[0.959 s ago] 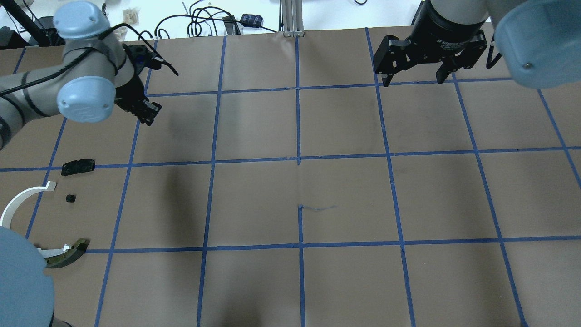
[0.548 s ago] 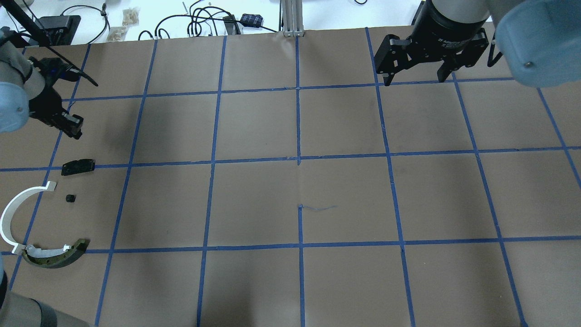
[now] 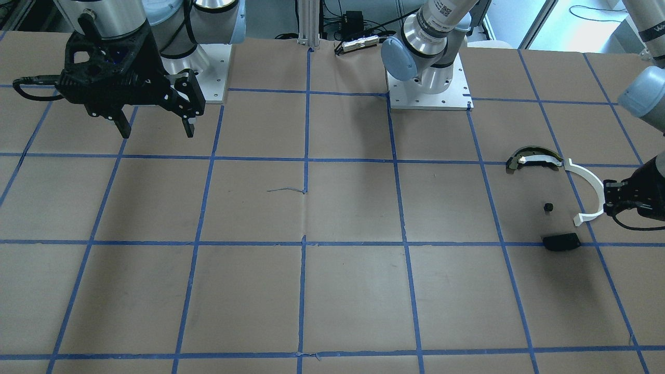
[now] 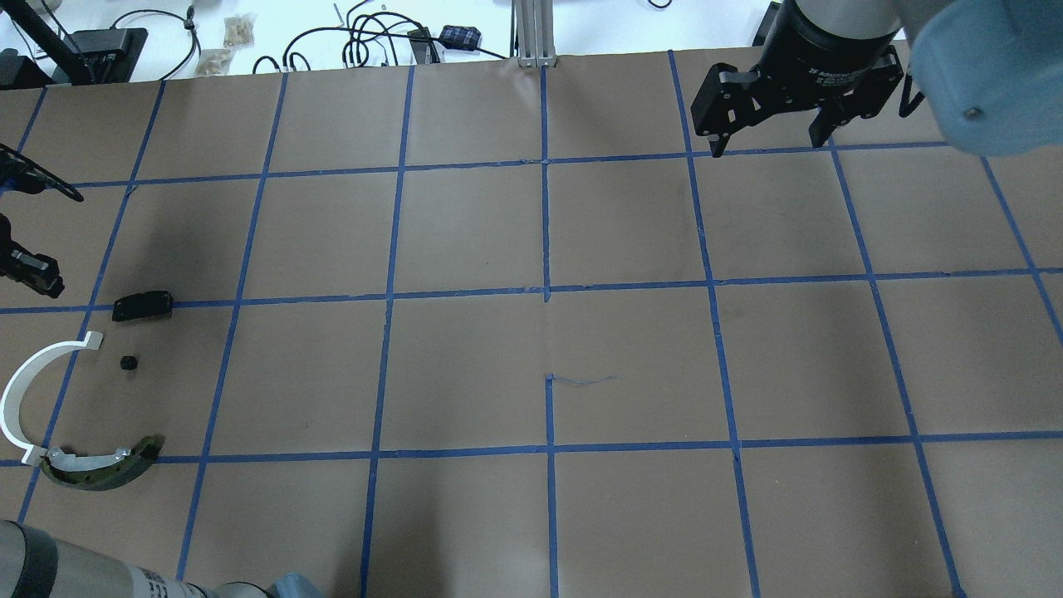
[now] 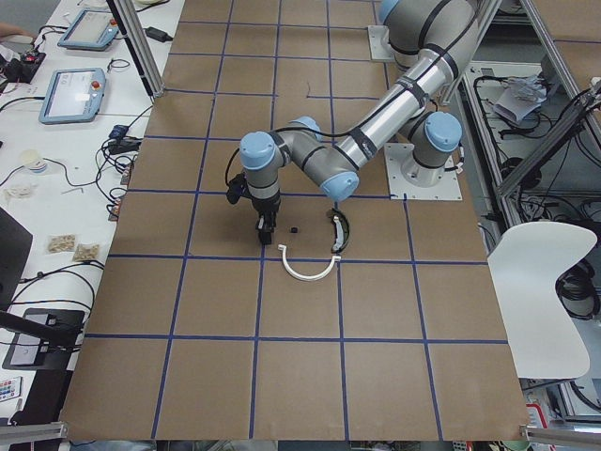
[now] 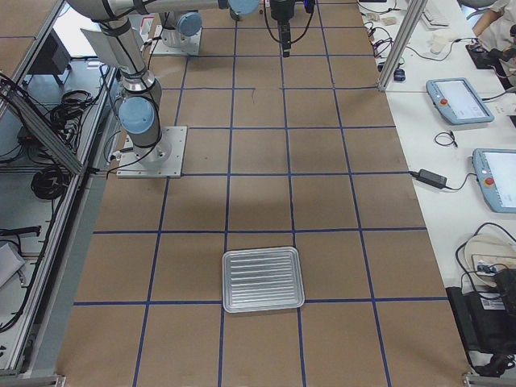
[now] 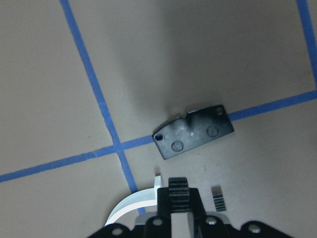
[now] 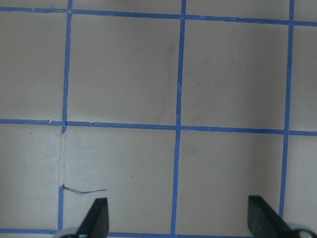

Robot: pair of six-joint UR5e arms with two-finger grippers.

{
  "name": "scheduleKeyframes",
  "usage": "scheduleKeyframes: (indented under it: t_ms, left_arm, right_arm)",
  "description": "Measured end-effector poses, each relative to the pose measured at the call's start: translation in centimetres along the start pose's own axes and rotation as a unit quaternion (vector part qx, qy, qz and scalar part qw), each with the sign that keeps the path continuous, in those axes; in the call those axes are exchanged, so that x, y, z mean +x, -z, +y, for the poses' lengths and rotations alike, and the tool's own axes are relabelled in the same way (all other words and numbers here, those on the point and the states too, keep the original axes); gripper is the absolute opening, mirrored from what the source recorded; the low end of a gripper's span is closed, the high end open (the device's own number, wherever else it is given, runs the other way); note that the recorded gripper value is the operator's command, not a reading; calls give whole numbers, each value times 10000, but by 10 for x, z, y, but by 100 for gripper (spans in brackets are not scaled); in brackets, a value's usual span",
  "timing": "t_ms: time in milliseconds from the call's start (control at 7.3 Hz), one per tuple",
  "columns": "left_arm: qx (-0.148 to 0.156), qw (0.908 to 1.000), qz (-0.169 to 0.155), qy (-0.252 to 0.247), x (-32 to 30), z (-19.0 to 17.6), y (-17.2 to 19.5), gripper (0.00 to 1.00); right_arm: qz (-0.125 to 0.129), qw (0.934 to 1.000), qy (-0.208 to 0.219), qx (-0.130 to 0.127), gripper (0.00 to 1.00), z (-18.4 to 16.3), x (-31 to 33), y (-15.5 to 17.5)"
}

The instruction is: Place bearing gear from tray to pile

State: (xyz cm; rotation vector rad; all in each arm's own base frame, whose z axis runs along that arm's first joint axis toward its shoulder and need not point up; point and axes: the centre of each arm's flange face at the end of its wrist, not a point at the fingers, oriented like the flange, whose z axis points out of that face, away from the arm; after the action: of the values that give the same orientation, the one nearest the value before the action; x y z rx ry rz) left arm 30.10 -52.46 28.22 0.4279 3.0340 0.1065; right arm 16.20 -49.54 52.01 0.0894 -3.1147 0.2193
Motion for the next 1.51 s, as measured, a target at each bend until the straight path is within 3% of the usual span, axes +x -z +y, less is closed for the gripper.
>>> scheduleKeyframes:
  t_ms: [274, 685, 1508]
  left_arm:
    - [-68, 9999, 140, 69, -9, 9, -15, 0]
    - [-58, 9965, 754, 355, 19, 12, -48, 0]
    - [-191, 9925, 1008, 666, 25, 9, -78, 4]
  right_arm:
    - [-9, 10000, -1, -1, 100, 0, 0, 0]
    - [-9, 10000, 6, 16, 100, 2, 0, 2]
    - [-13, 9999, 87, 79, 100, 0, 0, 3]
